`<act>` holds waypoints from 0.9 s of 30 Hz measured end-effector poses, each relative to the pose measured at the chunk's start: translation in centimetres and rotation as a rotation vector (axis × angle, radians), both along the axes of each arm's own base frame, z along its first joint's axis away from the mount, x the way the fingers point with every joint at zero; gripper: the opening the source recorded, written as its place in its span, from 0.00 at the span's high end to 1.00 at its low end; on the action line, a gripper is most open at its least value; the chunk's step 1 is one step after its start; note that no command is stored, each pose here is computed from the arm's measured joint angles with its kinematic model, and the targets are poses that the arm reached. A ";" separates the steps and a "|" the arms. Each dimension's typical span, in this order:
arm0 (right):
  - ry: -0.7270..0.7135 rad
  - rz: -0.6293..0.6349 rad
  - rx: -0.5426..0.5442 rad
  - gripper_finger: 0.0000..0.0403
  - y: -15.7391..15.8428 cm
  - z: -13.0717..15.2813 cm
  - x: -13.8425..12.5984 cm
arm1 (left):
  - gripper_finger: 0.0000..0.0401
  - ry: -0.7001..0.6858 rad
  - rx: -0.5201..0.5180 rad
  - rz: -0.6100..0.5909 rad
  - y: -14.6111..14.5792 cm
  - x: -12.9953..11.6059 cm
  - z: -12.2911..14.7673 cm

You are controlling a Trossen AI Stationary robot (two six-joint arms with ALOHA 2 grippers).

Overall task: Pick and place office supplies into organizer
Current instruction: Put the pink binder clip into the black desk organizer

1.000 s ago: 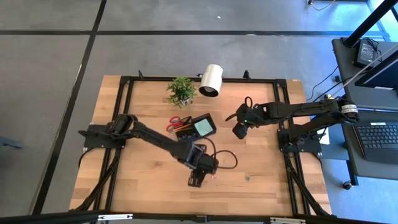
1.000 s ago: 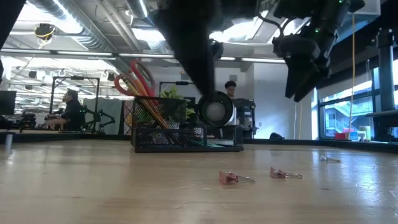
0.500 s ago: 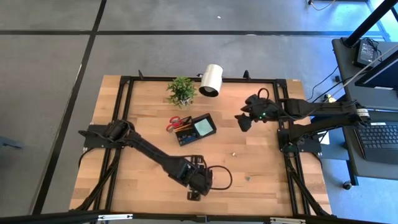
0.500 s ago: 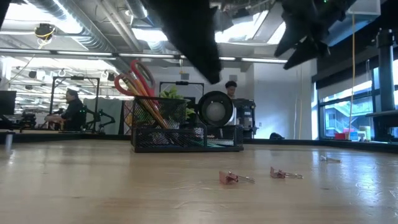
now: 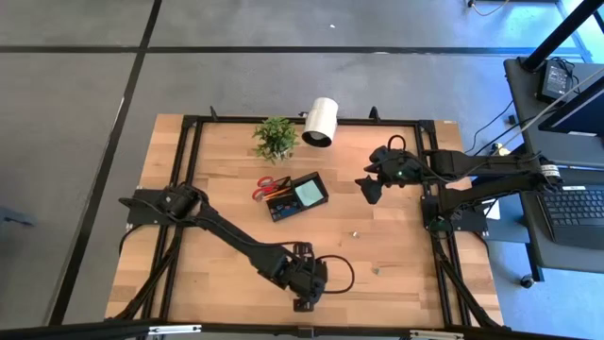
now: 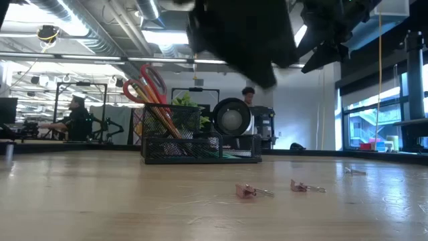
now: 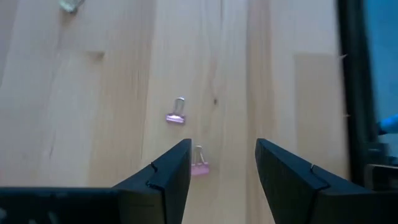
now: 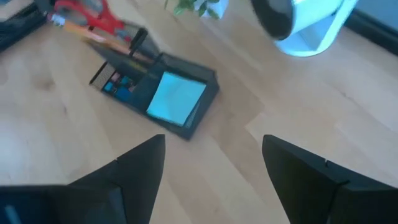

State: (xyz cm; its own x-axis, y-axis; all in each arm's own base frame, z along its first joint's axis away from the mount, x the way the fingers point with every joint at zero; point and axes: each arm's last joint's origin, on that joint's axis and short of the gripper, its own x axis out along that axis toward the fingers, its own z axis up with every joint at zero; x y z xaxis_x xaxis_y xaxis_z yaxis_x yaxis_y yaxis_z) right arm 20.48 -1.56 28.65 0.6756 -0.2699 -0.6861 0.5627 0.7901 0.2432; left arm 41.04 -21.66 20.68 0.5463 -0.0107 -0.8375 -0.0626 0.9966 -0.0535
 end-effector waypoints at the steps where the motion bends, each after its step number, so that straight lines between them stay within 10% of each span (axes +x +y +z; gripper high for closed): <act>1: 0.006 0.010 0.003 0.32 0.0 0.0 0.0 | 0.57 0.009 0.005 0.000 0.0 0.1 -0.5; 27: 0.070 0.071 -0.049 0.32 0.0 -0.3 -0.3 | 0.57 0.174 -0.018 0.085 0.5 0.7 -5.4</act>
State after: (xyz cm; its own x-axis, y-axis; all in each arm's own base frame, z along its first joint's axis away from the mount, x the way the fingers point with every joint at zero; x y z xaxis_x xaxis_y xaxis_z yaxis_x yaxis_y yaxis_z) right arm 20.17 -1.51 28.33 0.6450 -0.2574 -0.7195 0.5190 0.8387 0.1652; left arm 41.77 -21.18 15.27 0.3926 0.0139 -0.9196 -0.1567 0.9863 -0.0521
